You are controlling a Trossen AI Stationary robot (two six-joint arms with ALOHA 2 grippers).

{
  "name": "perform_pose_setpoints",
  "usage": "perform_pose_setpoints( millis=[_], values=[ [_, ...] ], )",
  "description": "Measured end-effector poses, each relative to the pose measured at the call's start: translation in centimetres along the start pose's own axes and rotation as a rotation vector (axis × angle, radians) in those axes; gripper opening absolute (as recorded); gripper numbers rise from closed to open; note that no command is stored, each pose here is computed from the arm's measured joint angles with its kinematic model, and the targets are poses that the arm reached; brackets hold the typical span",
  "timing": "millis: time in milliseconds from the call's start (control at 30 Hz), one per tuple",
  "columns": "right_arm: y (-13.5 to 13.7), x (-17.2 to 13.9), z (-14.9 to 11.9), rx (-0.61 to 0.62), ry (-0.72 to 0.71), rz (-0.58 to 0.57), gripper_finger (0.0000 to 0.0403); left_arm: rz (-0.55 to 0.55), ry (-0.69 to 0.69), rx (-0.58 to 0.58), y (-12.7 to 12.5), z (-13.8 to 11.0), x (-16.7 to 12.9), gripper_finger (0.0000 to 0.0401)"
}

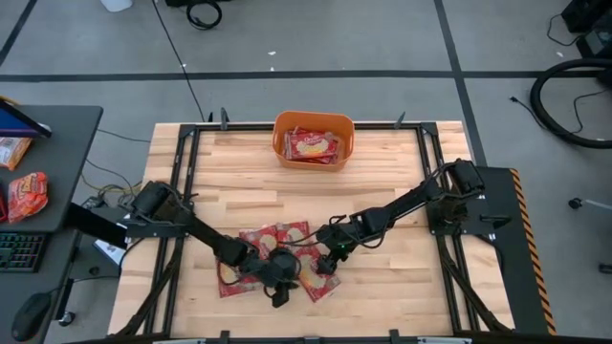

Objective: Sort popcorn bags into baskets
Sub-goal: Put the red popcorn bag into the orange bin

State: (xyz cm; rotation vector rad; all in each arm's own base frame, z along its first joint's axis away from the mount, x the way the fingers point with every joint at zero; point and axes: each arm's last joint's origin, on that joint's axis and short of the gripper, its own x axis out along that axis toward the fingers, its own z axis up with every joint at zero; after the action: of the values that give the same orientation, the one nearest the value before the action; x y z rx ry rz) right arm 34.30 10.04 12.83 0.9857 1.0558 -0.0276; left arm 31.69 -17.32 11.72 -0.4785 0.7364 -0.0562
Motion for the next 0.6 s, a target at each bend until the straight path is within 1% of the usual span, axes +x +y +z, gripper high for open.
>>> perform_pose_setpoints(
  millis=[100, 200, 333, 500, 567, 600],
  values=[
    [0.0, 0.0, -0.3, -0.013, 0.035, -0.003, 0.0347, 0.045, 0.024, 0.014, 0.9, 0.2, 0.1, 0.013],
    [0.1, 0.1, -0.7, -0.036, 0.048, -0.015, 0.0347, 0.054, 0.019, 0.043, 1.4, 0.7, 0.2, 0.013],
    [0.3, 0.1, -0.8, -0.043, 0.021, -0.003, 0.0347, 0.052, -0.002, 0.047, 1.8, 1.3, 0.3, 0.013],
    [1.0, 0.2, -0.3, -0.061, -0.041, 0.07, 0.0347, 0.056, 0.007, 0.042, 2.2, 1.4, 0.4, 0.013],
    [0.8, 0.2, -0.3, -0.044, -0.053, 0.045, 0.0347, 0.056, 0.005, 0.042, 2.2, 1.4, 0.4, 0.013],
    [0.7, 0.2, -0.3, -0.008, -0.051, 0.036, 0.0347, 0.056, 0.002, 0.042, 2.1, 1.4, 0.4, 0.013]
  ],
)
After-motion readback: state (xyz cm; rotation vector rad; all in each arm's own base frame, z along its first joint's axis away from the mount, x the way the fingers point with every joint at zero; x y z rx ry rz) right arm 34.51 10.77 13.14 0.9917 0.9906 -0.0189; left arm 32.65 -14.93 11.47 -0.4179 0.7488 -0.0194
